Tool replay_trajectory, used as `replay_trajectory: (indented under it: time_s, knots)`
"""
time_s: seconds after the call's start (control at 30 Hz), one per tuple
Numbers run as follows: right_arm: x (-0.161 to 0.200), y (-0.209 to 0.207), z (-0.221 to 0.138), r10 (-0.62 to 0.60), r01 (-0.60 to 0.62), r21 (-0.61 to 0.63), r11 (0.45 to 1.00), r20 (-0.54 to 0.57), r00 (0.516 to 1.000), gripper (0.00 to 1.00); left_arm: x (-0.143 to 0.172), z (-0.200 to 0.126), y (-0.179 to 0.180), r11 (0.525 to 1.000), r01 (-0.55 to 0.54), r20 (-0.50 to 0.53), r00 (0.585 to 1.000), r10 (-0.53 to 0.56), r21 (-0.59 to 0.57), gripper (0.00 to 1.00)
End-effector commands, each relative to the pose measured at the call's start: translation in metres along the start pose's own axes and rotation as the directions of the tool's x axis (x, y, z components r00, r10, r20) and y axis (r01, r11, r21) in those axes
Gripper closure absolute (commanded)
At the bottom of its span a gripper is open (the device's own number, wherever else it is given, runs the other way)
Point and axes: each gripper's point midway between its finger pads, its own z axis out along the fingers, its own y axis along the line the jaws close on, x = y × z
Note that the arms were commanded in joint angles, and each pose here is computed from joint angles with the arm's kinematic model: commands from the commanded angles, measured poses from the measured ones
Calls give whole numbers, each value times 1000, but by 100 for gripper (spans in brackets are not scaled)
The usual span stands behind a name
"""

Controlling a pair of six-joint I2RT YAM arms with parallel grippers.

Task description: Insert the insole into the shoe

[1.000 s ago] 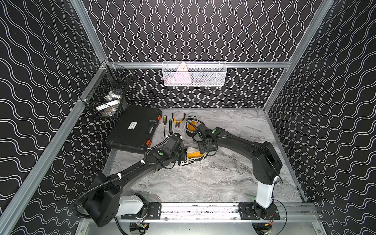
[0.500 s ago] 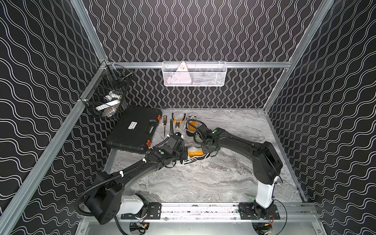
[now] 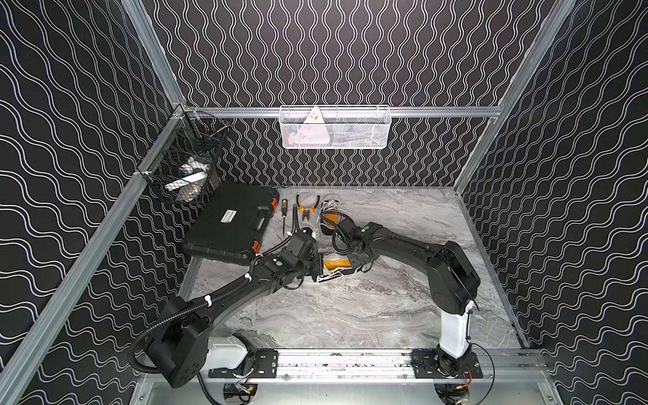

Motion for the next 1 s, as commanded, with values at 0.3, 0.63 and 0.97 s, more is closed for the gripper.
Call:
replay_trajectory:
  time_s: [0.3,0.63,0.97]
  knots:
    - [-4,-4,13,-47,47,68,997,0,999,61,-9,-7,0,1000,-14,37,999,14,-11,100]
    - [-28,4,3,-69,66,82,994,41,997,43,-7,-8,-1,1000,-17,33,999,18,-6,100]
    - [-14,5,10,-50,50,51,997,-7,999,72,-4,-1,-1,1000,-19,10,1000,19,-7,100]
